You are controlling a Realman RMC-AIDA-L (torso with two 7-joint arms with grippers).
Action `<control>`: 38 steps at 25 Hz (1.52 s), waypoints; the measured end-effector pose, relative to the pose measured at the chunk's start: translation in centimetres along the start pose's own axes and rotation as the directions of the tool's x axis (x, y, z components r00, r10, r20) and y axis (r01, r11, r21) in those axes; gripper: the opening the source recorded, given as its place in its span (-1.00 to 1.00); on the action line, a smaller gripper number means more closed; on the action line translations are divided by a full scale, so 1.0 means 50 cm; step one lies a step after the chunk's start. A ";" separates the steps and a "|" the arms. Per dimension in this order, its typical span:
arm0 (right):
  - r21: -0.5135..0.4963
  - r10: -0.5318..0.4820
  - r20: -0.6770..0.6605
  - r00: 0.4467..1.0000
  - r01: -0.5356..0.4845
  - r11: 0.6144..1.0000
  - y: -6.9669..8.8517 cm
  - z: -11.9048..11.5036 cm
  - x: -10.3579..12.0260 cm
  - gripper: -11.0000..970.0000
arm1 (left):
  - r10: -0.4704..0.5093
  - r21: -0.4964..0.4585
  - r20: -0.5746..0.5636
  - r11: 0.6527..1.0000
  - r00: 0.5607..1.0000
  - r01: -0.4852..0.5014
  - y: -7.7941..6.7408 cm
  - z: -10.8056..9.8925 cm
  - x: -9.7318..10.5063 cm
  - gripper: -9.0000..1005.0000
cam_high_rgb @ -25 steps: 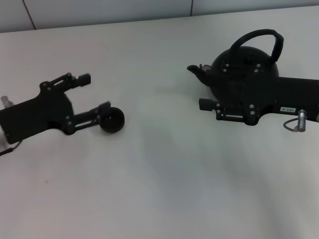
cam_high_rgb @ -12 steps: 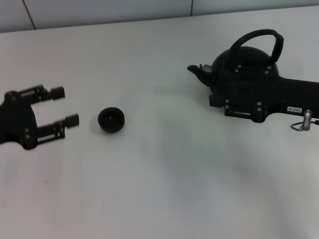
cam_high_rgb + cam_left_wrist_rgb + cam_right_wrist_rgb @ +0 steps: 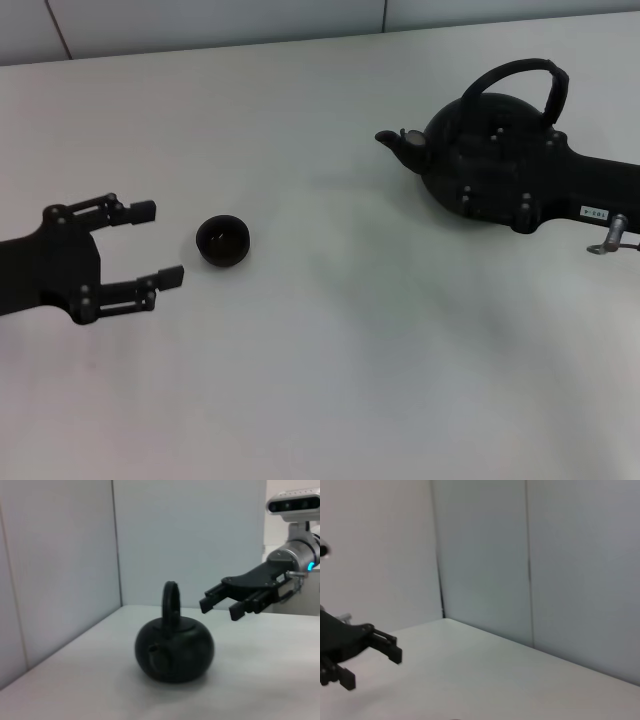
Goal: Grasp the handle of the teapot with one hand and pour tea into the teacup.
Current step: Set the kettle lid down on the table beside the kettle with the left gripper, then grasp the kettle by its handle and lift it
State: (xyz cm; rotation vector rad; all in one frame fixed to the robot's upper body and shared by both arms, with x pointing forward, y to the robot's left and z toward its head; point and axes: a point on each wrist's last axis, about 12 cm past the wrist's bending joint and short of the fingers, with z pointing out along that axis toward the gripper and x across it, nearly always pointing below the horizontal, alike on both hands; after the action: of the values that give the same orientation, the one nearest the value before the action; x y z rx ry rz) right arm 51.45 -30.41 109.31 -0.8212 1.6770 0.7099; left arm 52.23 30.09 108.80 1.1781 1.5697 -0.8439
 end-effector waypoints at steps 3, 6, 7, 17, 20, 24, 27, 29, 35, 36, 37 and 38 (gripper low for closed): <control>0.015 0.008 -0.008 1.000 -0.008 1.000 -0.002 0.003 0.005 0.32 | 0.009 -0.026 0.010 1.000 1.000 -0.009 0.007 -0.002 -0.001 0.56; 0.025 0.020 -0.010 1.000 -0.020 0.999 -0.005 0.007 0.009 0.32 | 0.004 -0.025 0.003 1.000 1.000 -0.004 0.011 -0.001 -0.003 0.58; 0.029 0.025 -0.011 1.000 -0.025 0.999 -0.006 0.008 0.011 0.32 | 0.005 -0.026 -0.018 1.000 1.000 -0.005 0.018 0.002 -0.005 0.58; 0.022 0.041 -0.007 0.999 -0.041 0.999 -0.010 0.025 0.010 0.32 | -0.045 -0.119 -0.066 0.992 0.997 0.037 0.038 0.030 -0.008 0.58; 0.036 0.044 -0.012 0.999 -0.043 0.998 -0.013 0.025 0.012 0.32 | -0.044 -0.109 -0.074 0.993 0.996 0.036 0.039 0.032 -0.008 0.58; 0.078 0.058 -0.021 0.998 -0.056 0.995 -0.020 0.018 0.019 0.32 | -0.022 -0.110 -0.076 0.994 0.997 0.014 0.033 0.038 -0.007 0.58; 0.118 0.081 -0.029 0.996 -0.077 0.990 -0.026 0.013 0.026 0.32 | 0.007 -0.114 -0.073 0.993 0.997 -0.015 0.025 0.046 -0.007 0.58; 0.135 0.091 -0.032 0.995 -0.086 0.987 -0.028 0.010 0.031 0.32 | 0.013 -0.112 -0.073 0.993 0.997 -0.021 0.023 0.048 -0.007 0.58; 0.183 0.109 -0.017 0.994 -0.104 0.978 -0.028 -0.004 0.041 0.32 | 0.015 -0.109 -0.070 0.994 0.997 -0.022 0.024 0.051 -0.010 0.58; 0.188 0.106 -0.013 0.994 -0.102 0.977 -0.027 -0.007 0.042 0.32 | 0.014 -0.111 -0.071 0.994 0.997 -0.022 0.025 0.051 -0.009 0.58; 0.190 0.101 -0.011 0.995 -0.097 0.977 -0.025 -0.011 0.045 0.32 | 0.013 -0.113 -0.071 0.993 0.997 -0.021 0.025 0.051 -0.009 0.58; 0.185 0.093 -0.008 0.996 -0.090 0.979 -0.022 -0.013 0.045 0.32 | 0.012 -0.114 -0.072 0.993 0.997 -0.020 0.025 0.051 -0.009 0.58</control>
State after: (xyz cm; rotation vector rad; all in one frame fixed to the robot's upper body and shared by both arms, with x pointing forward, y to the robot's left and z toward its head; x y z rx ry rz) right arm 51.55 -31.94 107.21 -0.6240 1.7752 0.6010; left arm 54.20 27.99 108.49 1.1471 1.6418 -0.6981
